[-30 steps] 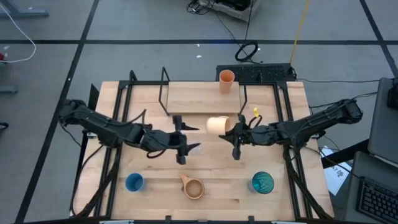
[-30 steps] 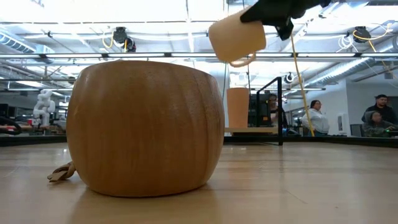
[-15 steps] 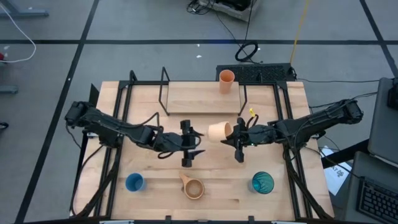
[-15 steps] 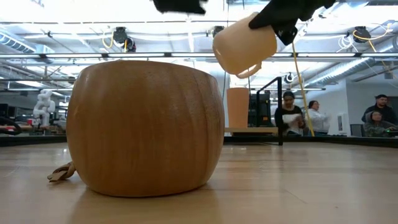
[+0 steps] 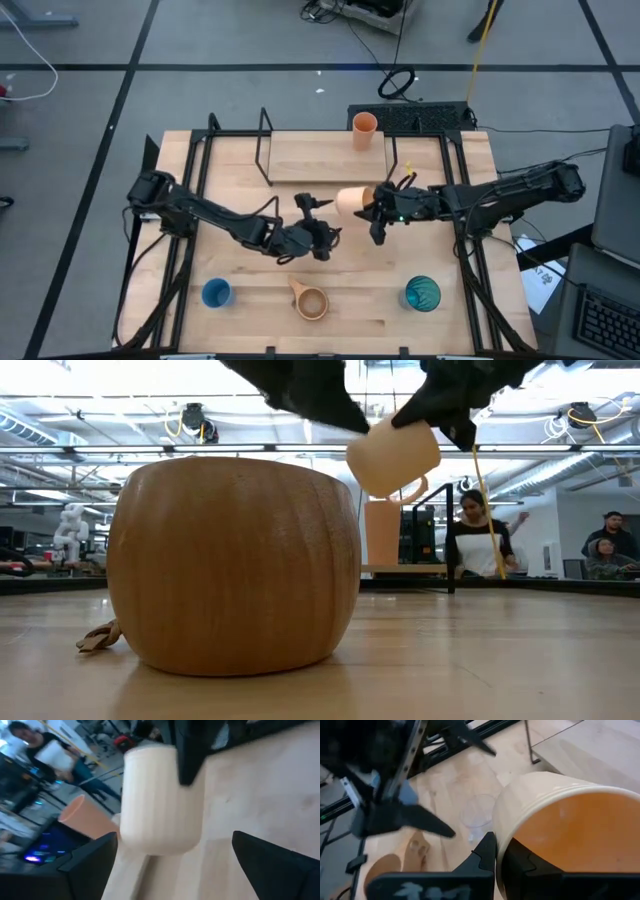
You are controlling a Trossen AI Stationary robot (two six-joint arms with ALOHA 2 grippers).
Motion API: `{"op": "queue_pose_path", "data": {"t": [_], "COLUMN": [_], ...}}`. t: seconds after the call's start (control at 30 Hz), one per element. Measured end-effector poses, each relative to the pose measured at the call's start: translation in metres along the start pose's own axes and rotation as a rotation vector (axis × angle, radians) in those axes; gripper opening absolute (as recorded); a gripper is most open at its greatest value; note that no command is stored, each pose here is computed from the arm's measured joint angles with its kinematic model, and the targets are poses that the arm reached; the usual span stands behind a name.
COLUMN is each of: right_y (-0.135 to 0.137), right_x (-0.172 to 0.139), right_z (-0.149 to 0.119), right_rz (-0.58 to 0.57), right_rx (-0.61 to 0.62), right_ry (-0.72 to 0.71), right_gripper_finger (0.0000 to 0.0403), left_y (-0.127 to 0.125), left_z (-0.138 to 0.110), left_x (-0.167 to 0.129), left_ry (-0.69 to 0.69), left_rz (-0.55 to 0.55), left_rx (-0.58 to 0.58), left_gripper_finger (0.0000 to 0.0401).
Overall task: Stack small to large cups/mugs on shelf
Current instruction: Put the light pink mug on the shelf
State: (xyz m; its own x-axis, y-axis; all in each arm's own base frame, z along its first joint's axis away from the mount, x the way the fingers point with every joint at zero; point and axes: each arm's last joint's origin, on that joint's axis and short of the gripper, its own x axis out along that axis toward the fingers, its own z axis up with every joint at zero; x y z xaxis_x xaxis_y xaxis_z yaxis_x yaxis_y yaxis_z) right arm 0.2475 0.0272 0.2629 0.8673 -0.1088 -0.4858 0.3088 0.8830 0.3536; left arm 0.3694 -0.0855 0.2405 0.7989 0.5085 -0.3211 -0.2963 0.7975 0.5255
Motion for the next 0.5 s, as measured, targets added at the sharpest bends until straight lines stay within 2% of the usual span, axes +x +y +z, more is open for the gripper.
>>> {"op": "queue_pose_path", "data": {"t": [0.17, 0.37, 0.5], "right_y": [-0.005, -0.006, -0.005], "right_x": [0.001, 0.002, 0.002], "right_z": [0.003, 0.005, 0.006], "right_rz": [0.005, 0.017, 0.025], "right_rx": [0.033, 0.04, 0.04], "right_ry": [0.003, -0.001, -0.01], "right_gripper_finger": [0.0002, 0.0002, 0.0002], "left_y": [-0.005, -0.003, 0.0], "left_z": [-0.006, -0.008, -0.009], "left_x": [0.012, 0.027, 0.033], "left_ry": [0.012, -0.018, -0.034], "left_rz": [0.041, 0.065, 0.023], "left_rx": [0.107, 0.093, 0.069], "left_gripper_finger": [0.0399, 0.04, 0.04]}}
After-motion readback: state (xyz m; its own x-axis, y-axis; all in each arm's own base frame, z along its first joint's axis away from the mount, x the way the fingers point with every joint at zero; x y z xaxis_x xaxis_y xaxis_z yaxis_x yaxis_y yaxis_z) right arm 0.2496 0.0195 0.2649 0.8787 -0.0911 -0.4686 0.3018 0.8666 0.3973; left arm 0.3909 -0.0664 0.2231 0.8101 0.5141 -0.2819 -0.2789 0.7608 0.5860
